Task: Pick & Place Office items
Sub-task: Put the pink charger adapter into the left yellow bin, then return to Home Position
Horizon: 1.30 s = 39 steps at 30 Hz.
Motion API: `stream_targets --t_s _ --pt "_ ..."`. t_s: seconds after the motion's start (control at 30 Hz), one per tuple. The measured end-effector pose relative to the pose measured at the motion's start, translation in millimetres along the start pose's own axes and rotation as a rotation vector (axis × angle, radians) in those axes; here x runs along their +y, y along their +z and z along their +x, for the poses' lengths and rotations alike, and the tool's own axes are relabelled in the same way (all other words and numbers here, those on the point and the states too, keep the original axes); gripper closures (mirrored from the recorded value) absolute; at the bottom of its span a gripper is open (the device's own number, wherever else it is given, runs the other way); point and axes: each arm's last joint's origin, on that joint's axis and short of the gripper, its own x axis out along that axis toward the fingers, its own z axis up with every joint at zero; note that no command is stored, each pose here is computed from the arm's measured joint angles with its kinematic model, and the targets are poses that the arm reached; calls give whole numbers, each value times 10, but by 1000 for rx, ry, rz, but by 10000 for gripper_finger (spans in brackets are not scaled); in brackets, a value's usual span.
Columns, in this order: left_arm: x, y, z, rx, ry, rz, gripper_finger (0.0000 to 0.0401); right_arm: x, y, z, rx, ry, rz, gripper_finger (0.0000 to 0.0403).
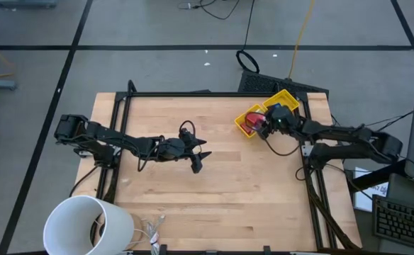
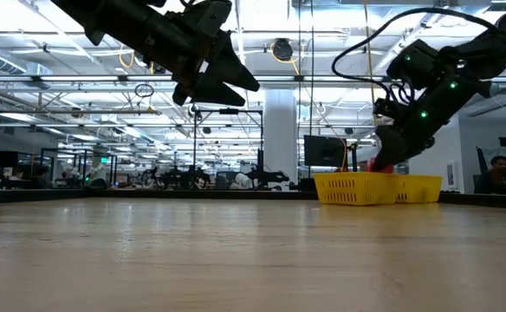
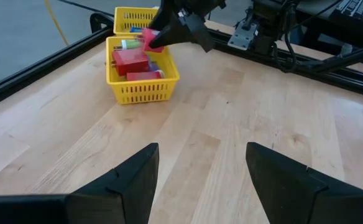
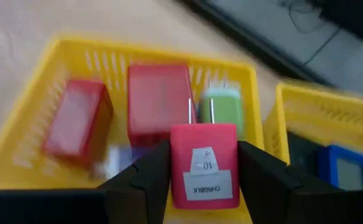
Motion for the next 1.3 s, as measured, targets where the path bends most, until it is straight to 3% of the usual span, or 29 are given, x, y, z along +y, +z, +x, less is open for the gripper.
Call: stream_targets --t_s 0.27,0.53,0.73,0.87,1.03,1.17,1.3 --pt "0 -1 0 0 0 -6 160 -6 -42 -13 16 2 -1 260" --pt "0 -1 0 0 0 -9 160 -8 -41 -14 -2 -1 -3 193" --pt "0 1 -2 -1 0 2 160 -19 -6 -70 -41 4 7 165" --pt "3 111 -114 -32 -31 12 160 -47 57 -193 -121 12 28 160" --pt "65 291 -487 9 -113 75 160 -87 141 -461 -274 38 85 162" --pt "161 363 -817 61 -116 119 160 -94 188 -725 -421 133 194 165" --pt "196 309 -975 102 -116 74 160 -69 186 -970 -527 413 147 163"
